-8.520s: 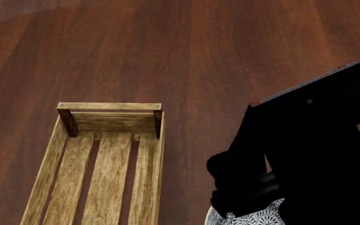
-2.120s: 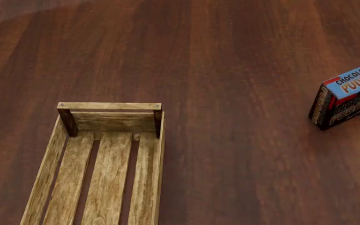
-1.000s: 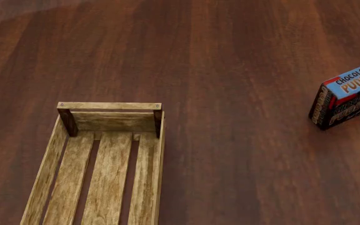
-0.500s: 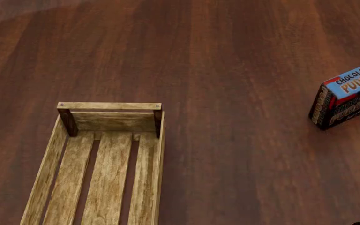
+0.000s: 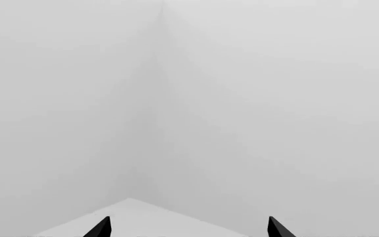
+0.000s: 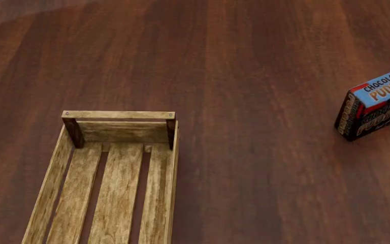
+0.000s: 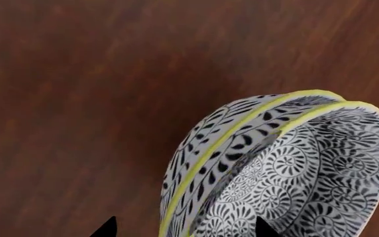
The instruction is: Stack the left bowl on the right bowl and place them in the tray.
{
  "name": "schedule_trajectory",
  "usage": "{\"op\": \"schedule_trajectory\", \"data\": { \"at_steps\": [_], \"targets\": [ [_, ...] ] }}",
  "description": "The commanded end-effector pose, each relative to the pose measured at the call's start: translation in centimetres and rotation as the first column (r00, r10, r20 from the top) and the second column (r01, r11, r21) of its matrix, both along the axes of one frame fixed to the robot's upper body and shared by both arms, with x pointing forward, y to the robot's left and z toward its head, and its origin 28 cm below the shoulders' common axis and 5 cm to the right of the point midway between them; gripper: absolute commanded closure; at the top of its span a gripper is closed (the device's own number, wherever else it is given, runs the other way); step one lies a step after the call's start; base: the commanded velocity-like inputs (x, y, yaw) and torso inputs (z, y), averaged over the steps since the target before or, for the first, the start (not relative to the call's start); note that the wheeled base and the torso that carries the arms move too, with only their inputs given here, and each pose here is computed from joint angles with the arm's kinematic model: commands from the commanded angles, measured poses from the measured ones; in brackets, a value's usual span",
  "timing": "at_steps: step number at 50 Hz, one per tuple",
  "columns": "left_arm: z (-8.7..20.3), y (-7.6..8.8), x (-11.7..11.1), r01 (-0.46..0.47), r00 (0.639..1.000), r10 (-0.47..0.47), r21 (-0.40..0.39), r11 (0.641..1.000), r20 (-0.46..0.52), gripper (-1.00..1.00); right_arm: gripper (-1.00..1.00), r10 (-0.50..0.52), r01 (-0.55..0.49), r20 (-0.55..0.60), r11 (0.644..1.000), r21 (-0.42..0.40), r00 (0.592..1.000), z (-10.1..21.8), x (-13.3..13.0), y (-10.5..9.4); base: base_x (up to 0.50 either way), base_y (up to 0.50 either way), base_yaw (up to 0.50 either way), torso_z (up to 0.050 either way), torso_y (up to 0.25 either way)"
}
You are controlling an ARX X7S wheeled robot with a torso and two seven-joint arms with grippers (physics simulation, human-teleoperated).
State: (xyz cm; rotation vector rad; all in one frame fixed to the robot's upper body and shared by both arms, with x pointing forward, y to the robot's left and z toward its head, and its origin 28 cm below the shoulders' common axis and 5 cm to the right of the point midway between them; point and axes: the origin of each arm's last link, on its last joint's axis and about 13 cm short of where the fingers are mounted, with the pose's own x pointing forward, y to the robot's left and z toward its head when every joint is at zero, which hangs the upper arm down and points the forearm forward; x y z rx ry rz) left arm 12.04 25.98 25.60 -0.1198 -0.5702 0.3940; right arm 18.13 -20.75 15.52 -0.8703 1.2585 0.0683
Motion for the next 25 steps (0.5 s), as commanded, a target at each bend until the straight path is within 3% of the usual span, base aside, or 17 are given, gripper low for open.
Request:
{"op": "schedule_trajectory", "data": {
  "at_steps": [1,25],
  "targets": [
    [-0.2,0.1,0.0,0.000,1.000,0.000,0.000,1.000,-0.007,-1.00,-1.00,-0.023,0.024,-0.036,1.000,0.020,0.999,-1.8,0.3,-0.1,0.00,0.00,0.00,0.000,0.000],
    [-0.1,0.0,0.1,-0.006,1.000,0.006,0.002,1.000,-0.010,-1.00,-1.00,-0.065,0.065,-0.070,0.998,0.008,0.995,-3.3,-0.3,-0.8,0.00,0.00,0.00,0.000,0.000]
  ]
}}
